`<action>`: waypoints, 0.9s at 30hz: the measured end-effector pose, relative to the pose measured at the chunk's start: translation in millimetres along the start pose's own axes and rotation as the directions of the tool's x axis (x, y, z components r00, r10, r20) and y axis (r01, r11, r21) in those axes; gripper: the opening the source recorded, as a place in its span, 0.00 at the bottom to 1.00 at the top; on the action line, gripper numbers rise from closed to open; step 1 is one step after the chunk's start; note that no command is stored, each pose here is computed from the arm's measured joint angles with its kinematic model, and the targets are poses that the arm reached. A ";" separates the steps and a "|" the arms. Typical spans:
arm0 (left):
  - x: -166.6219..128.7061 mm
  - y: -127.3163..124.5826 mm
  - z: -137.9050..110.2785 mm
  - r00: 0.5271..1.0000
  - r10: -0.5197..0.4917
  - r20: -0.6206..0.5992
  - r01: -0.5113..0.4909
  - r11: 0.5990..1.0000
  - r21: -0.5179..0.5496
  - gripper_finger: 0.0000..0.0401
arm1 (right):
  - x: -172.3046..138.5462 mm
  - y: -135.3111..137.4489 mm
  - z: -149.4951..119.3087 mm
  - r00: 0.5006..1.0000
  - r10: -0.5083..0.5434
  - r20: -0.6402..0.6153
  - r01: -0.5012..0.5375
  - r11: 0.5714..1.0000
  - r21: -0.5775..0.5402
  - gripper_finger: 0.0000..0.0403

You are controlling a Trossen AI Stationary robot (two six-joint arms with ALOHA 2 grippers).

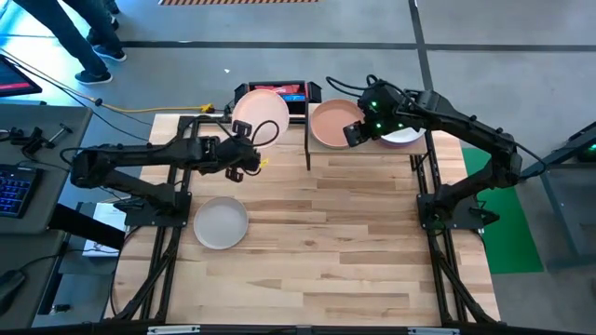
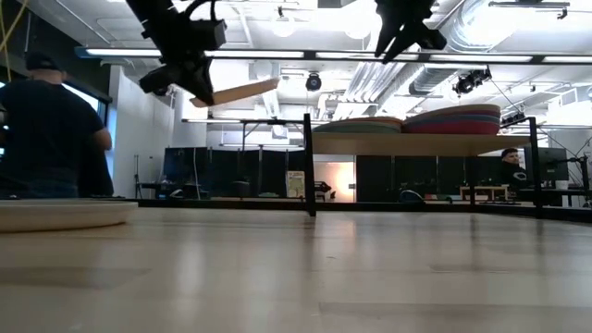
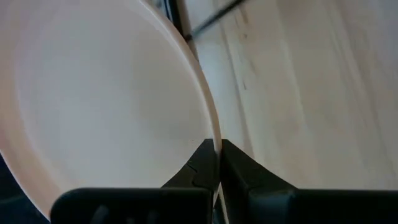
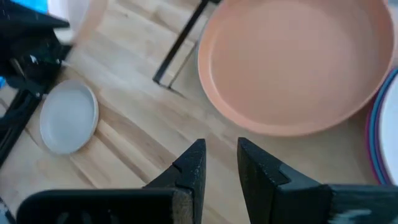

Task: Place and stack plates onto a shelf
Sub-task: Stack the light orange plate on top of the brown plate on the shelf

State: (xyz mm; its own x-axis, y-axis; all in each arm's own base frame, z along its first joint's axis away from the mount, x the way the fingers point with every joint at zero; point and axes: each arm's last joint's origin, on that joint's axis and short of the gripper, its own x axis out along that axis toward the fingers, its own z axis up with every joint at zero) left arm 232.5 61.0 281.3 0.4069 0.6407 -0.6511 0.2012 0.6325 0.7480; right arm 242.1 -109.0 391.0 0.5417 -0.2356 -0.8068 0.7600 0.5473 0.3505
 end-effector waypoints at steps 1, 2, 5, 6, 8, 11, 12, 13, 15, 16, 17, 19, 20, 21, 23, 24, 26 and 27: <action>-0.7 0.5 2.2 1.000 0.012 0.016 -0.012 1.000 0.009 0.00 | 0.0 0.5 1.1 1.000 0.000 0.015 0.000 1.000 -0.001 0.18; -1.6 1.1 4.5 0.999 0.024 0.032 -0.025 1.000 0.017 0.00 | 0.0 0.9 2.2 1.000 0.000 0.030 0.000 1.000 -0.001 0.18; -4.9 2.3 12.2 0.994 0.061 0.085 -0.064 0.997 0.033 0.00 | -0.2 2.8 5.6 0.997 0.012 0.071 -0.010 1.000 -0.023 0.18; -6.2 2.7 14.7 0.992 0.073 0.104 -0.077 0.996 0.036 0.00 | -0.3 3.6 6.8 0.996 0.020 0.083 -0.017 0.999 -0.037 0.18; -8.8 2.8 19.2 0.987 0.092 0.135 -0.099 0.994 0.053 0.00 | -0.6 5.2 8.8 0.994 0.037 0.103 -0.031 0.998 -0.056 0.18; -13.0 1.3 25.2 0.979 0.108 0.175 -0.125 0.988 0.092 0.00 | -1.0 7.3 11.7 0.989 0.059 0.132 -0.050 0.996 -0.075 0.18; -14.5 0.4 27.0 0.976 0.110 0.187 -0.131 0.986 0.106 0.00 | -1.2 7.9 12.6 0.988 0.066 0.141 -0.054 0.995 -0.084 0.18; -15.8 -0.3 28.5 0.974 0.111 0.197 -0.136 0.984 0.117 0.00 | -1.3 8.5 13.4 0.986 0.072 0.150 -0.059 0.994 -0.090 0.18; -18.1 -1.9 31.0 0.971 0.113 0.213 -0.143 0.981 0.132 0.00 | -1.7 9.7 15.1 0.982 0.085 0.167 -0.068 0.992 -0.108 0.18; -18.9 -2.8 31.7 0.970 0.111 0.216 -0.142 0.981 0.135 0.00 | -1.9 10.5 16.1 0.980 0.093 0.177 -0.073 0.991 -0.114 0.18; -19.3 -3.4 32.2 0.970 0.109 0.219 -0.141 0.981 0.137 0.00 | -2.2 11.1 16.9 0.977 0.099 0.186 -0.079 0.990 -0.115 0.18; -20.3 -4.4 33.0 0.969 0.106 0.224 -0.137 0.983 0.125 0.00 | -2.4 11.9 18.0 0.975 0.108 0.197 -0.086 0.990 -0.116 0.18; -20.8 -4.9 33.5 0.968 0.106 0.227 -0.135 0.984 0.120 0.00 | -2.5 12.1 18.2 0.974 0.110 0.199 -0.087 0.989 -0.121 0.18; -21.2 -5.4 33.8 0.968 0.105 0.229 -0.134 0.984 0.115 0.00 | -2.5 12.1 18.2 0.974 0.110 0.199 -0.084 0.987 -0.138 0.18; -21.7 -5.9 34.3 0.967 0.103 0.232 -0.129 0.987 0.099 0.00 | -2.5 12.1 18.2 0.974 0.110 0.198 -0.070 0.978 -0.197 0.18; -21.8 -6.0 34.4 0.967 0.102 0.234 -0.126 0.988 0.093 0.00 | -2.5 12.1 18.1 0.974 0.111 0.198 -0.065 0.972 -0.225 0.18; -22.5 -6.8 35.0 0.966 0.098 0.238 -0.122 0.989 0.086 0.00 | -2.5 13.5 17.2 0.974 0.130 0.185 -0.081 0.965 -0.249 0.18; -22.5 -6.9 35.0 0.966 0.098 0.238 -0.121 0.989 0.084 0.00 | -2.5 14.0 16.9 0.974 0.142 0.176 -0.095 0.963 -0.252 0.18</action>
State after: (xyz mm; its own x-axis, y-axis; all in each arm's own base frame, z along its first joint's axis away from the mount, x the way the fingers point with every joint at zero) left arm 253.2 27.0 295.3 0.6253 0.5772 -0.5252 0.2249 0.5111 0.8296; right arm 257.4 -114.4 406.0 0.6990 -0.2934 -0.6522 0.5901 0.7518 0.2943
